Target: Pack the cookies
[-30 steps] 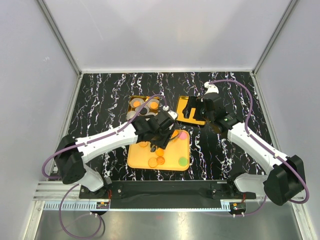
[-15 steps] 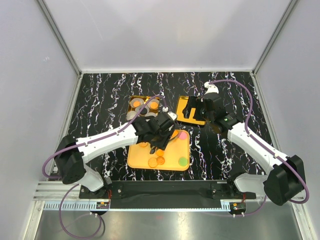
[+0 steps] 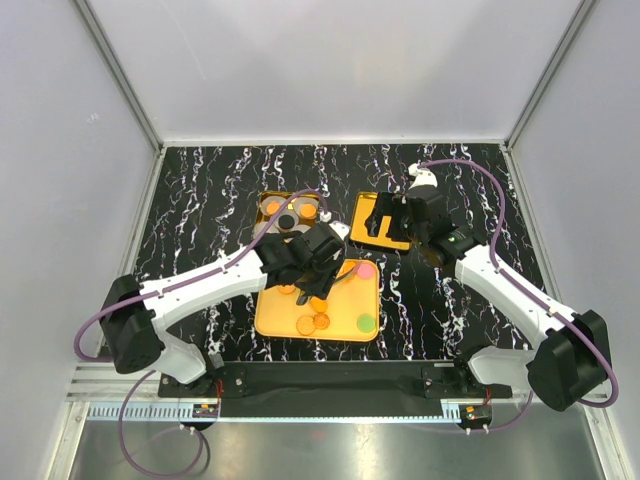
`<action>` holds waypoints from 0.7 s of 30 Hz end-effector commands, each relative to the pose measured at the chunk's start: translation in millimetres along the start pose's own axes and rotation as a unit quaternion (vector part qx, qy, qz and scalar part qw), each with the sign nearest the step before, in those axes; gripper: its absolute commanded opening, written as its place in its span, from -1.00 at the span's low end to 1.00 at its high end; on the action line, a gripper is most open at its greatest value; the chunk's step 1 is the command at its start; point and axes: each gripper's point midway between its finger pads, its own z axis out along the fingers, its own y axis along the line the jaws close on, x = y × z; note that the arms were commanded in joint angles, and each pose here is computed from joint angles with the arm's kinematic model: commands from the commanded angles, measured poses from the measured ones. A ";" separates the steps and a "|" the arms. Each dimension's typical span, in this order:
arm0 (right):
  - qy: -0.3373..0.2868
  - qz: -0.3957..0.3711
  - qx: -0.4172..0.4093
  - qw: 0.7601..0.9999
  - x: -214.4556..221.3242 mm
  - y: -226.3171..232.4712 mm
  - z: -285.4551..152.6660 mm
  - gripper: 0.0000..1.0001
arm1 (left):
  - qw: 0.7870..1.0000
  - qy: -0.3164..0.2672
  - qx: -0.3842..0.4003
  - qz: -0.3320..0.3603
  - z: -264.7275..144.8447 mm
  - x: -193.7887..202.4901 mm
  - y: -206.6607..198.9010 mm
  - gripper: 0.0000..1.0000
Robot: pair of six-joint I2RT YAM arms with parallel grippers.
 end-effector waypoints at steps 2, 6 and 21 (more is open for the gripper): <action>-0.031 -0.001 -0.008 0.999 -21.6 8.1 -5.3 0.99 | 1.000 -0.024 0.006 -0.006 -8.1 -7.6 -1.7 -0.08; -0.031 -0.001 -0.009 0.999 -21.9 8.5 -5.7 0.99 | 1.000 -0.018 0.011 -0.001 -4.2 -8.2 -5.0 -0.08; -0.032 0.000 -0.007 0.999 -22.0 7.5 -6.3 0.99 | 1.000 0.000 0.014 0.009 6.1 -3.0 -7.6 -0.09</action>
